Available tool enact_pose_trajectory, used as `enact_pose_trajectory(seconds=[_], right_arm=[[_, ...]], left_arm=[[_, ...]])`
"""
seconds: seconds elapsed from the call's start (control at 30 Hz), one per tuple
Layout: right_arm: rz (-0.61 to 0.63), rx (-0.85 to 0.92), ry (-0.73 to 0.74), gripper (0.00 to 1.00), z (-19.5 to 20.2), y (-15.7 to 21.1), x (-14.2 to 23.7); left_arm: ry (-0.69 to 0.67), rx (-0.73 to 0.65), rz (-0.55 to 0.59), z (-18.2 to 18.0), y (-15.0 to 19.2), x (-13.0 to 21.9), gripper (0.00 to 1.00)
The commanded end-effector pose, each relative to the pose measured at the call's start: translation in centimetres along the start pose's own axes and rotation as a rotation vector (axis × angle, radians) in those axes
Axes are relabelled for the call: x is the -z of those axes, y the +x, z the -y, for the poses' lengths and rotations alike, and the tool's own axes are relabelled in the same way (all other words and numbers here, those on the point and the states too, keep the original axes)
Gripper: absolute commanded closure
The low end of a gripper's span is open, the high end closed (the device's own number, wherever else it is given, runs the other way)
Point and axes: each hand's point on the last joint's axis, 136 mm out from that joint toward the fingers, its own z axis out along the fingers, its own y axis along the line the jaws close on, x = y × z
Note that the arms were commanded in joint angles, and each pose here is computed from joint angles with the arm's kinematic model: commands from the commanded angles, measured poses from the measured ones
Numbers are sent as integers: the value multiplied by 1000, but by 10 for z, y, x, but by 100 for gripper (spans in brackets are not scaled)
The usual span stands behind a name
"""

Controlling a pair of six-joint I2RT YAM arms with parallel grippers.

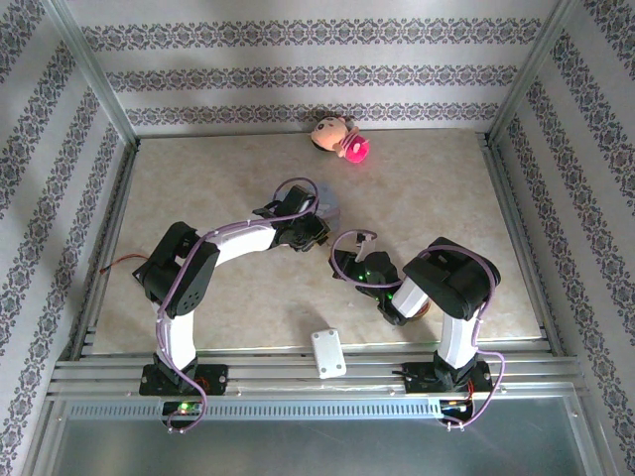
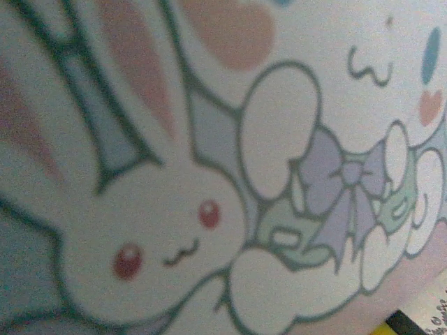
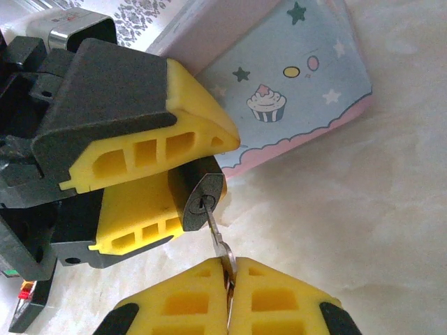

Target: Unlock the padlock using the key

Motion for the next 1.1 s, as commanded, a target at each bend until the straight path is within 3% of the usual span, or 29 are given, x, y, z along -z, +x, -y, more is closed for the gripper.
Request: enact_pose_trajectory(seconds=[0.0,0.43,1.07], right_arm=[[39,18,-94,100,-23,-16,-6],[-90,-99,-163,100,-19,-10,-14],[-151,-154,-218,100,-8,-16,-14]], left_arm=[[68,6,-24,18,4,6,91],[73,-15,-46,20,8,9,91],[80,14,-80,20,16,18,94]])
